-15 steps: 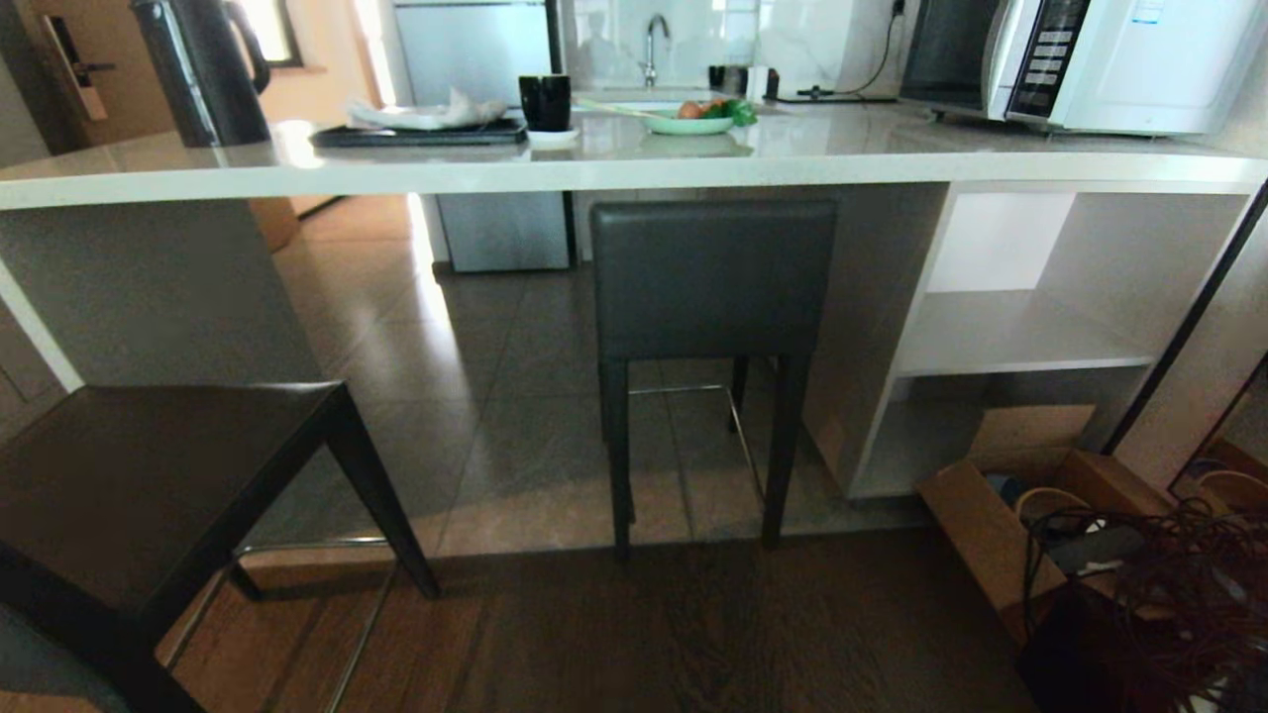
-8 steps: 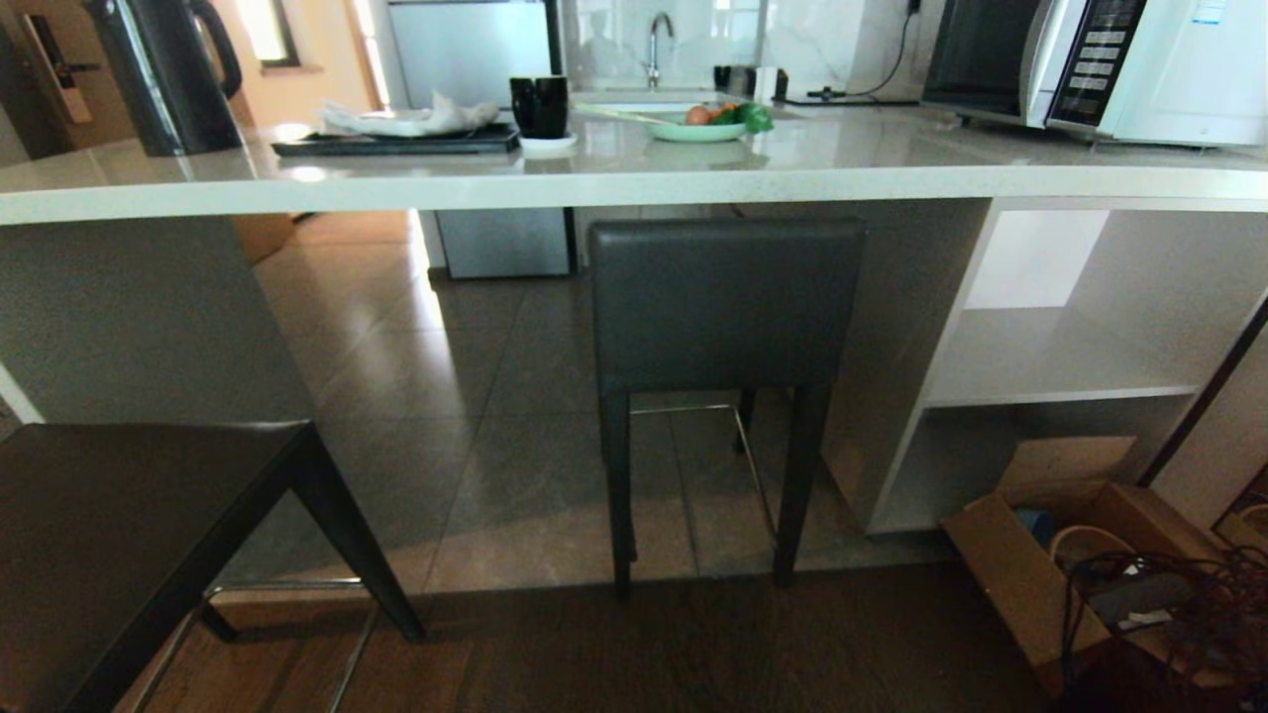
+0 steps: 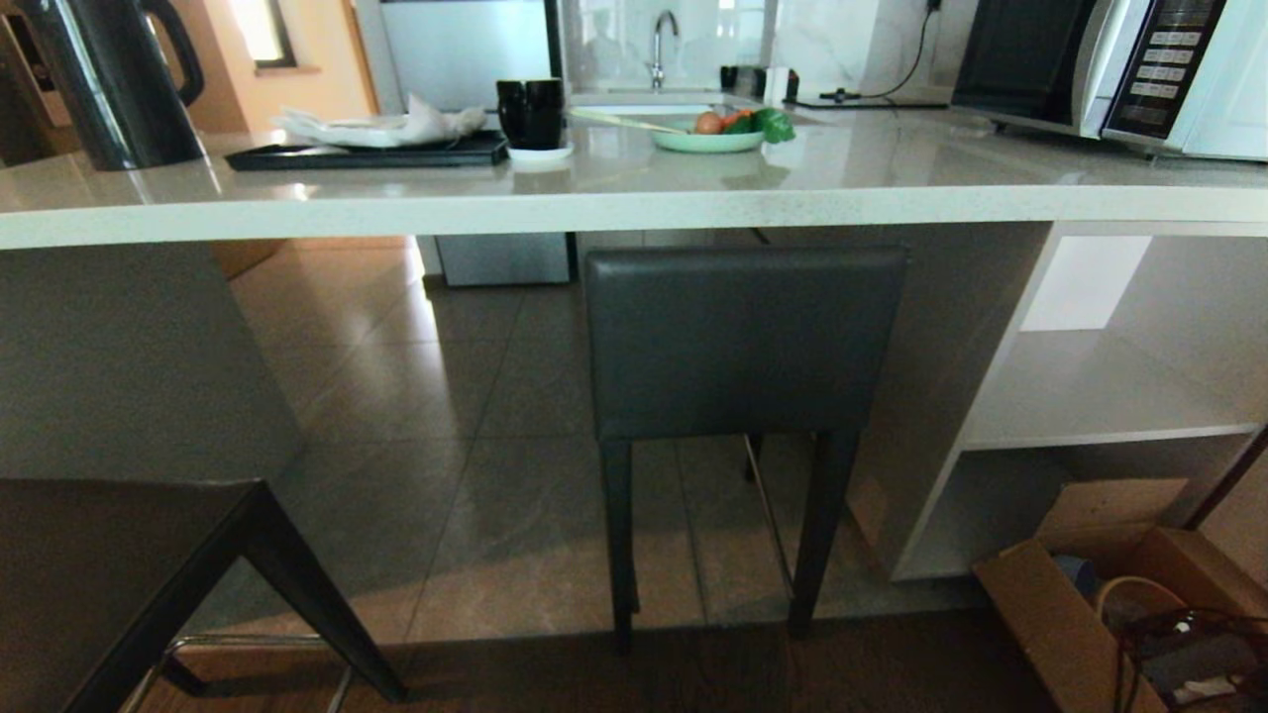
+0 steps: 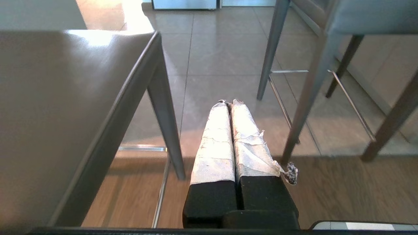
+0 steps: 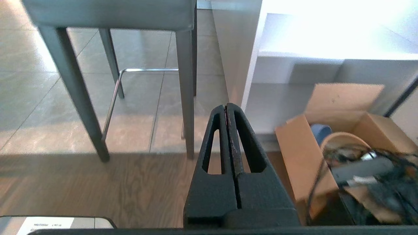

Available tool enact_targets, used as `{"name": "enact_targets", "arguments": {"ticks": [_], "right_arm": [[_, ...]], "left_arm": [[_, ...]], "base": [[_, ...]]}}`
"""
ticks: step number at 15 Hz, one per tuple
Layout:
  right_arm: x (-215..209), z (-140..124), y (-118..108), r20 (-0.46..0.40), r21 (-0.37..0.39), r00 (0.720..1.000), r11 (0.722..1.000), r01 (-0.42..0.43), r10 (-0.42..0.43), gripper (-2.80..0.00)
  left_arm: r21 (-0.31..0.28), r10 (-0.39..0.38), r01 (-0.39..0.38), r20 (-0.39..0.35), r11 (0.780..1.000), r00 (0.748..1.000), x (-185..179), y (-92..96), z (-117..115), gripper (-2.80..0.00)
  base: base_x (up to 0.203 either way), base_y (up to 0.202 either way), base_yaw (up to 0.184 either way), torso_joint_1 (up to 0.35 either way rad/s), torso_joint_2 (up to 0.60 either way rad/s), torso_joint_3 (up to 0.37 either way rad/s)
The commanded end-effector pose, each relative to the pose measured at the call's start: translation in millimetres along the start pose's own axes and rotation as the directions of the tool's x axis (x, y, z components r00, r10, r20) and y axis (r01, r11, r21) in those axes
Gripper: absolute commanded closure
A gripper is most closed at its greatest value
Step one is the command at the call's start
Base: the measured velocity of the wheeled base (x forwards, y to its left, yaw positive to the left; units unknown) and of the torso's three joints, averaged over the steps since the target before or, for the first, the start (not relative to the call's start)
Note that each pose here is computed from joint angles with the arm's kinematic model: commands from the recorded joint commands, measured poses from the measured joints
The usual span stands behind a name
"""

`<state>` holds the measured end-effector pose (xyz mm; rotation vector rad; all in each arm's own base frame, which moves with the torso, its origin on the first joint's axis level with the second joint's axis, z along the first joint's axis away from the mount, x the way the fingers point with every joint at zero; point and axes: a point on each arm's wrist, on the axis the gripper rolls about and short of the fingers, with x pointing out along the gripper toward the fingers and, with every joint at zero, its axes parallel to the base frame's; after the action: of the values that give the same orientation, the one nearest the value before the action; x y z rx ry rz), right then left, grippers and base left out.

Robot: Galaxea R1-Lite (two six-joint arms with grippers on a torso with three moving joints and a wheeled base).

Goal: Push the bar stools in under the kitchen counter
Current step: Pull the gray chair out from under the dining table

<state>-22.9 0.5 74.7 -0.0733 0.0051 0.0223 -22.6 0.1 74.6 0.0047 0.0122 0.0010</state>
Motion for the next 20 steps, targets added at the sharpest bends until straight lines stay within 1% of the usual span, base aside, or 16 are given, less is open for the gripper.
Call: {"name": "enact_targets", "arguments": {"ticks": [1,16,18,20], "right_arm": [[0.1,0.1,0.0,0.000,0.000,1.000,1.000,-0.001,0.001,0.00],[0.1,0.0,0.1,-0.001,-0.008,1.000,1.000,-0.006,0.006,0.00],[0.1,0.0,0.1,-0.001,-0.008,1.000,1.000,-0.006,0.006,0.00],[0.1,0.0,0.1,-0.001,-0.008,1.000,1.000,-0.006,0.006,0.00]], "left_arm": [[0.000,0.000,0.000,-0.002,1.000,1.000,0.1,0.0,0.0,0.00],[0.000,0.000,0.000,-0.002,1.000,1.000,0.1,0.0,0.0,0.00],[0.000,0.000,0.000,-0.002,1.000,1.000,0.1,0.0,0.0,0.00],[0.000,0.000,0.000,0.000,1.000,1.000,0.1,0.0,0.1,0.00]], "base": [[0.194,0.000,0.003,0.006,0.01,-0.001],[0.194,0.000,0.002,0.001,0.00,0.003],[0.109,0.000,0.002,0.009,0.00,0.001],[0.000,0.000,0.000,0.000,0.00,0.000]]}}
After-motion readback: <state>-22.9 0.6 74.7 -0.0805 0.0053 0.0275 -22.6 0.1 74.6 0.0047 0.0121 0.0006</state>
